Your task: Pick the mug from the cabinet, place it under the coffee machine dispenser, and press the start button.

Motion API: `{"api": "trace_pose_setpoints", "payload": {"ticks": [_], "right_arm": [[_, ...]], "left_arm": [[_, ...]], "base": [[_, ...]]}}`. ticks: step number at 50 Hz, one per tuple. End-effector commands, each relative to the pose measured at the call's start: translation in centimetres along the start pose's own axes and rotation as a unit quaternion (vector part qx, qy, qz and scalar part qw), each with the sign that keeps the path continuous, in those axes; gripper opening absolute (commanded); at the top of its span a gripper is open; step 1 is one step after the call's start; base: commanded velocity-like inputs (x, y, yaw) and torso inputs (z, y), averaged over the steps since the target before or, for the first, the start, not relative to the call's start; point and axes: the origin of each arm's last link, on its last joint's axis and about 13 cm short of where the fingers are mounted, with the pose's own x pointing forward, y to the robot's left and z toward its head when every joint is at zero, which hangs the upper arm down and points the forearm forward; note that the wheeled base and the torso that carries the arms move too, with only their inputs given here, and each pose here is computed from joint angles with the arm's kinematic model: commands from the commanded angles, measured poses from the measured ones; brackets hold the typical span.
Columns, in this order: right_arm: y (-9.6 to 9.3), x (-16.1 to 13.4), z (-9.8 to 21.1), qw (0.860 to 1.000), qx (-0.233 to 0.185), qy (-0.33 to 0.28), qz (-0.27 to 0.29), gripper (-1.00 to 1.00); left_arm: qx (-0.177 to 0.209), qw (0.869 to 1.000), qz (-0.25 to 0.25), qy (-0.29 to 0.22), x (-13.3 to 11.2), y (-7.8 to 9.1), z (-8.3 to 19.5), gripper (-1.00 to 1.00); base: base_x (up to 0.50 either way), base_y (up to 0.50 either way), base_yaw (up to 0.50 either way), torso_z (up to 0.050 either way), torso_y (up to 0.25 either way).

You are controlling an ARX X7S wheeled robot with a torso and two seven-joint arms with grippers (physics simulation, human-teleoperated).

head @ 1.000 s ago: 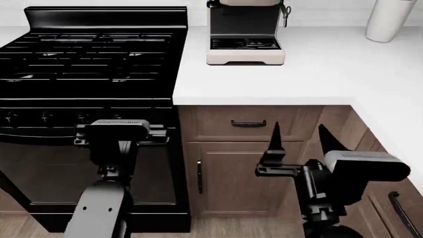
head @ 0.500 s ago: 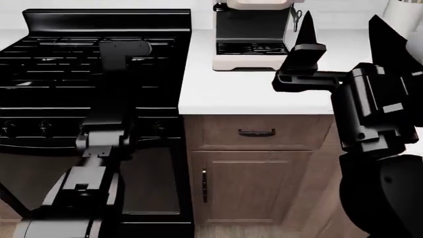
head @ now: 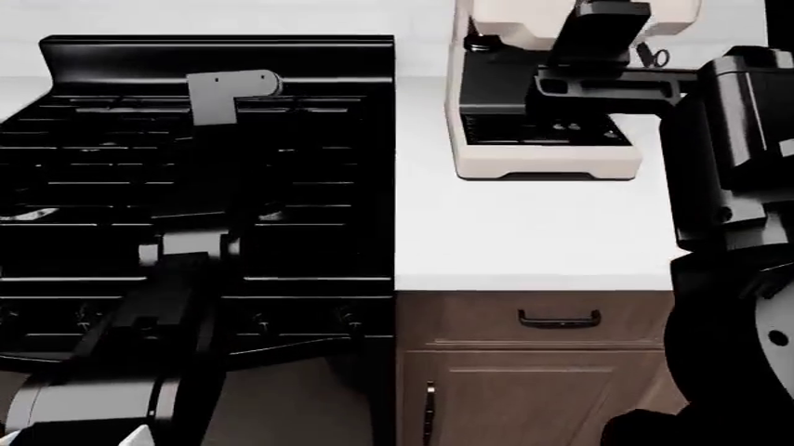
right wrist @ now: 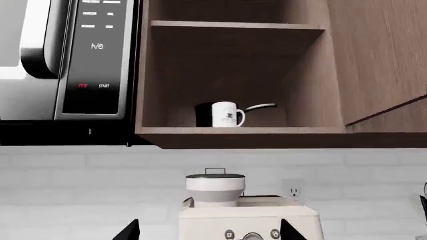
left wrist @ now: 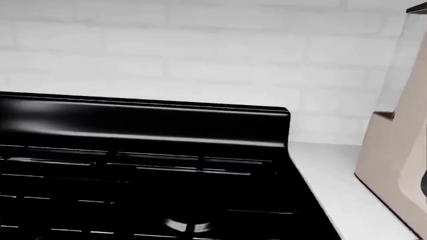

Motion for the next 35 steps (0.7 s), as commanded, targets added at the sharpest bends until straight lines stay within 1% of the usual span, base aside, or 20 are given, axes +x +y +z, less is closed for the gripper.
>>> {"api": "trace_pose_setpoints", "payload": {"ticks": [1, 8, 13, 21, 35], "right_arm": [[0.0, -0.2, 2.0, 0.999, -0.017, -0.029, -0.014, 1.0], [-0.1, -0.1, 2.4, 0.999, -0.028, -0.035, -0.016, 1.0], [-0.3, 0.0, 2.9, 0.998, -0.035, -0.044, -0.017, 1.0], [-0.5, -0.2, 4.4, 0.997, -0.033, -0.06, -0.019, 1.0], [-1.0, -0.3, 5.6, 0.997, -0.038, -0.068, -0.02, 1.0]], "left_arm": [[-0.001, 1.0, -0.001, 0.006, 0.0, 0.0, 0.0, 1.0], [-0.001, 1.0, 0.0, 0.006, 0.0, 0.0, 0.0, 1.0], [-0.001, 1.0, 0.0, 0.006, 0.0, 0.0, 0.0, 1.0], [0.0, 1.0, 0.001, 0.007, 0.0, 0.0, 0.0, 1.0], [0.0, 1.0, 0.003, 0.007, 0.0, 0.0, 0.0, 1.0]], "base": [[0.48, 0.29, 0.0, 0.0, 0.0], [0.49, 0.19, 0.0, 0.0, 0.0], [0.5, 0.0, 0.0, 0.0, 0.0], [0.5, 0.0, 0.0, 0.0, 0.002], [0.5, 0.0, 0.0, 0.0, 0.0]]}}
